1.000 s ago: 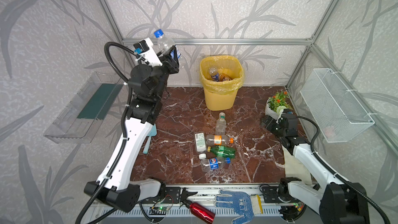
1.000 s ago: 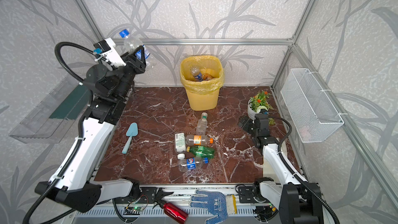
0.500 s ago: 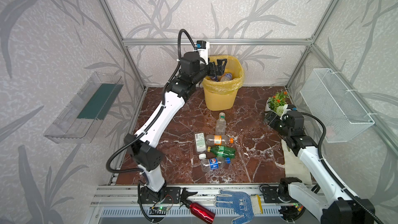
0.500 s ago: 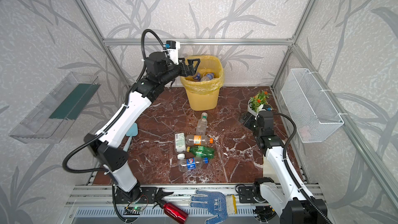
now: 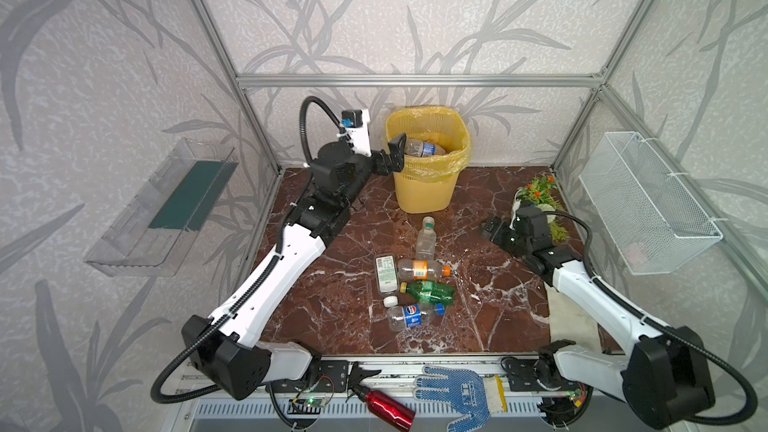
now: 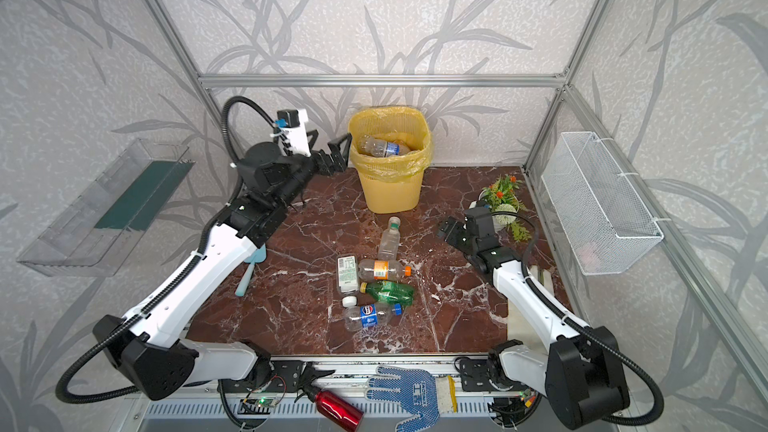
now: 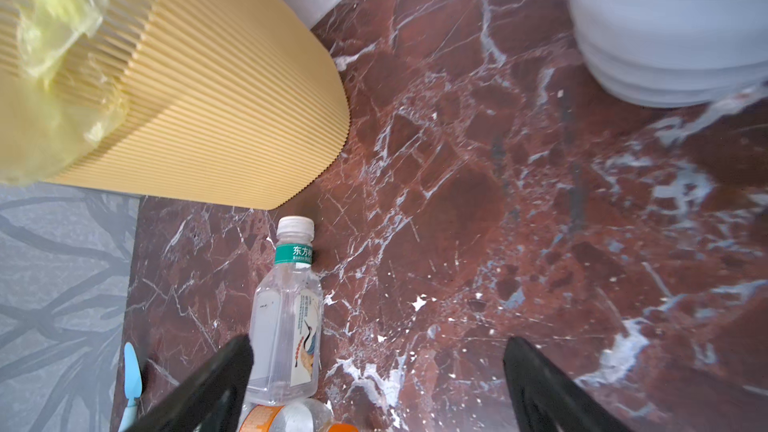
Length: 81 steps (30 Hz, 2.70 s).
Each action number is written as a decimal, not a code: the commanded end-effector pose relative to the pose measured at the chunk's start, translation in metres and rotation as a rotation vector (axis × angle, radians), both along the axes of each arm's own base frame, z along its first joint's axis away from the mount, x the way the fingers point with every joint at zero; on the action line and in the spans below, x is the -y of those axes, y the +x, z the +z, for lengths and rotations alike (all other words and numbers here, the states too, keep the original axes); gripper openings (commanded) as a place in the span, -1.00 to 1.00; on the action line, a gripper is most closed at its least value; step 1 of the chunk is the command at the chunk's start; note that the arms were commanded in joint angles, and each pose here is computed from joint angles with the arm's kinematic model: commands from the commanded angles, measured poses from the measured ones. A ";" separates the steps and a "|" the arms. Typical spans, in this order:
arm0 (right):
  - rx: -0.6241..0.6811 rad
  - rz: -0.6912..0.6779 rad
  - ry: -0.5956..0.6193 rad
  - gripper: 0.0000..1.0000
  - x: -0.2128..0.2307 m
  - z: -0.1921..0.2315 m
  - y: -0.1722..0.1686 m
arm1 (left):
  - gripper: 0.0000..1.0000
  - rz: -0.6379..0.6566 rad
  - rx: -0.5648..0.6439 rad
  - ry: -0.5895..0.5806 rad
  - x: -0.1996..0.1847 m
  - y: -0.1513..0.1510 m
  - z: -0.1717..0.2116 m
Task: Throw the plastic bottles in the bin
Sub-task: 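Grasp the green-labelled white-capped bottle with the right gripper while the left arm withdraws, then lift the green-labelled bottle over the yellow bin and open the right gripper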
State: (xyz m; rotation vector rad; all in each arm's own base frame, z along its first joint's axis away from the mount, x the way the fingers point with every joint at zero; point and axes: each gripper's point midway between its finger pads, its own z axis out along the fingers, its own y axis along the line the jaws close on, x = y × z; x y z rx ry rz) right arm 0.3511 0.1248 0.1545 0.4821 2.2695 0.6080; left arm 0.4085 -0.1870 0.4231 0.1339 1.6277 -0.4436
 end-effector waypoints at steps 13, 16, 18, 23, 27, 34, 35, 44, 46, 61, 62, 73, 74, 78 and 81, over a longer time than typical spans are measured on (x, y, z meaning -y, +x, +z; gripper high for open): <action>-0.145 0.110 -0.288 0.98 -0.120 -0.040 0.022 | 0.98 0.333 -0.481 0.029 -0.103 -0.068 -0.215; -0.171 0.126 -0.339 0.98 -0.135 -0.051 0.025 | 0.98 0.346 -0.565 0.013 -0.110 -0.089 -0.252; -0.194 0.128 -0.369 0.98 -0.140 -0.058 0.025 | 0.98 0.354 -0.588 -0.002 -0.113 -0.098 -0.266; -0.251 0.146 -0.436 0.94 -0.149 -0.075 0.028 | 0.98 0.380 -0.569 0.032 -0.123 -0.107 -0.271; -0.289 0.174 -0.472 0.80 -0.156 -0.088 0.034 | 0.98 0.378 -0.568 0.078 -0.125 -0.107 -0.271; -0.326 0.201 -0.494 0.59 -0.159 -0.100 0.035 | 0.98 0.371 -0.622 0.077 -0.122 -0.108 -0.291; -0.325 0.201 -0.492 0.55 -0.159 -0.100 0.035 | 0.98 0.372 -0.625 0.078 -0.122 -0.108 -0.292; -0.379 0.254 -0.427 0.22 -0.155 -0.107 0.036 | 0.98 0.381 -0.654 0.108 -0.120 -0.100 -0.296; -0.395 0.246 -0.405 0.11 -0.152 -0.107 0.036 | 0.98 0.380 -0.662 0.112 -0.119 -0.098 -0.297; 0.213 0.127 -0.341 0.02 -0.074 0.098 0.033 | 0.98 0.379 -0.672 0.031 -0.108 -0.081 -0.294; 0.302 0.108 -0.339 0.02 -0.064 0.123 0.029 | 0.98 0.380 -0.673 0.024 -0.108 -0.080 -0.294; 1.051 -0.013 -0.283 0.00 -0.011 0.417 -0.014 | 0.98 0.345 -0.734 -0.032 -0.095 -0.079 -0.303; 1.054 0.013 -0.271 0.00 -0.020 0.421 -0.005 | 0.98 0.339 -0.743 -0.047 -0.092 -0.080 -0.305; 0.897 0.191 -0.188 0.02 -0.081 0.375 0.068 | 0.97 0.323 -0.763 -0.075 -0.084 -0.083 -0.309; 0.719 0.348 -0.185 0.24 -0.131 0.318 0.129 | 0.97 0.311 -0.776 -0.075 -0.078 -0.086 -0.309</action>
